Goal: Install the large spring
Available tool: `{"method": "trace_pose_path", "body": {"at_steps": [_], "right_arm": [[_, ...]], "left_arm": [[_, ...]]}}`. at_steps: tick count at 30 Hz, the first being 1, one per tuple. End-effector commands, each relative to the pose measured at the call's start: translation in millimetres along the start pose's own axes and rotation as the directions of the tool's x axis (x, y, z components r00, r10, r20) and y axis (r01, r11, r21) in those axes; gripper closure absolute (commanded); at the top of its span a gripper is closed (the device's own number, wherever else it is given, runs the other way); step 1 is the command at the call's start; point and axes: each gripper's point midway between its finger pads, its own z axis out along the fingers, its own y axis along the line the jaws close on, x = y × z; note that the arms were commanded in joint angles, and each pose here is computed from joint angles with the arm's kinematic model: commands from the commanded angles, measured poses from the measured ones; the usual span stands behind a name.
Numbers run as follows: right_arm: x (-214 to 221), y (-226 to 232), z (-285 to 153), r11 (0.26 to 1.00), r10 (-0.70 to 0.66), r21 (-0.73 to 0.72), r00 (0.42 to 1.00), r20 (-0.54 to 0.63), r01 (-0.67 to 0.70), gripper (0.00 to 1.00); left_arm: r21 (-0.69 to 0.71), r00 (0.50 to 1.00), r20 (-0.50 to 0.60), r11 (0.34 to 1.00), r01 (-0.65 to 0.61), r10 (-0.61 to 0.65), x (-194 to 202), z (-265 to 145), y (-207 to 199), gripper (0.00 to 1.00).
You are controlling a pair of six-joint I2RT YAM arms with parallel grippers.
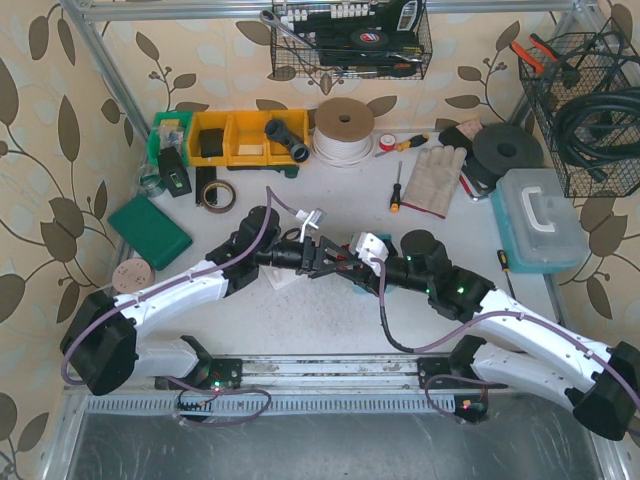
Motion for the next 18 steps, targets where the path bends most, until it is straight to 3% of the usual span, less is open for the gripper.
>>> {"method": "trace_pose_path", "body": {"at_steps": [1,9,18], "right_arm": [[-25.1,-6.2,-3.3,0.999,-0.041,0.032,0.996,0.073,0.039,0.93],[-25.7,-5.8,-2.1,0.999,-0.029,0.029,0.996,0.079,0.026,0.95],[-21.2,-16.1,-0.5,0.995,-0.031,0.093,0.996,0.079,0.024,0.95]], "left_arm": [[0.068,0.998,0.038,0.996,-0.061,0.058,-5.4,-1.2,-16.9,0.15],[0.032,0.995,0.07,0.997,-0.071,0.069,-7.5,-5.1,-13.6,0.37],[0.042,0.995,0.08,0.997,-0.06,0.056,-3.9,-7.2,-12.4,0.4]]}}
